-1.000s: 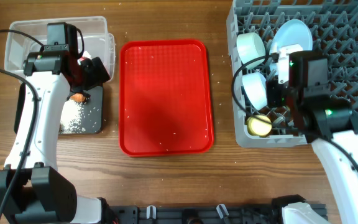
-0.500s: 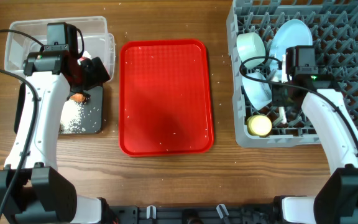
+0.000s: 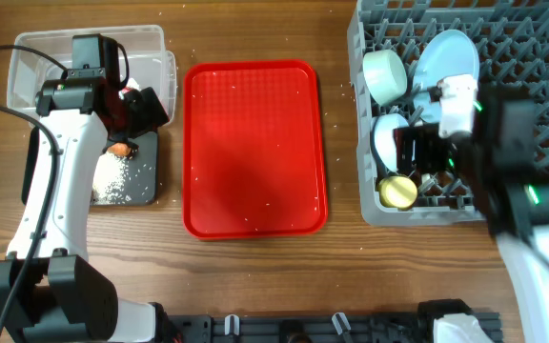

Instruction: Sort waste into correct bins and load items into the dishwasher rack

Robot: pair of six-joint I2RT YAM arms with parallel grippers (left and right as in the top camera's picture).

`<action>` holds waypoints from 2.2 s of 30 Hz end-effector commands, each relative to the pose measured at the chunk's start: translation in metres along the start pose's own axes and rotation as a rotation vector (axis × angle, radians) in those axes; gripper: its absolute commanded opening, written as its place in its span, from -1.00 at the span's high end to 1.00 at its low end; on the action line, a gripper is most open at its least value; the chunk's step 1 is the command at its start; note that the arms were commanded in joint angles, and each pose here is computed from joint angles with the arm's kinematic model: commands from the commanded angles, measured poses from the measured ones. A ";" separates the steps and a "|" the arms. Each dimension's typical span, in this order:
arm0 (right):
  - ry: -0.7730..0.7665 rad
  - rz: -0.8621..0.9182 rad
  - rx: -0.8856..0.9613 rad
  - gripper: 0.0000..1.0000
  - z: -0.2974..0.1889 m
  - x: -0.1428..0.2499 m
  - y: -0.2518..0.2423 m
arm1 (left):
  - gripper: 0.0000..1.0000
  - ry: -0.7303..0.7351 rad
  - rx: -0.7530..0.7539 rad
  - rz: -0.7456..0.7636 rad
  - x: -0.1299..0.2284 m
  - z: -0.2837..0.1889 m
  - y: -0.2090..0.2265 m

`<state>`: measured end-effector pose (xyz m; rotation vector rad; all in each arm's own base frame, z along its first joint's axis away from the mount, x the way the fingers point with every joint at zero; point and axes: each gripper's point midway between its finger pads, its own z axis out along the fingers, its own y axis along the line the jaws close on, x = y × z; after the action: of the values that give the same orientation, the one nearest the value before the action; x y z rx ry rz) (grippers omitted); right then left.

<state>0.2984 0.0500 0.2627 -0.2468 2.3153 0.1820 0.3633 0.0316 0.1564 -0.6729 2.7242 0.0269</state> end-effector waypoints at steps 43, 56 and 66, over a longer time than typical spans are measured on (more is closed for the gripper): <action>-0.670 -0.021 -0.011 -0.99 0.017 0.107 0.010 | -1.00 -0.012 -0.006 -0.010 -0.001 -0.004 0.003; -0.694 -0.023 -0.012 -0.99 0.018 0.106 0.010 | -1.00 -0.012 -0.006 -0.010 -0.001 -0.004 0.003; -0.692 -0.022 -0.012 -0.99 0.018 0.107 0.010 | -1.00 -0.012 -0.006 -0.010 -0.001 -0.004 0.003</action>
<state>0.2379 0.0471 0.1726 -0.1539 1.6406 0.2248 0.3632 0.0316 0.1562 -0.6729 2.7245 0.0270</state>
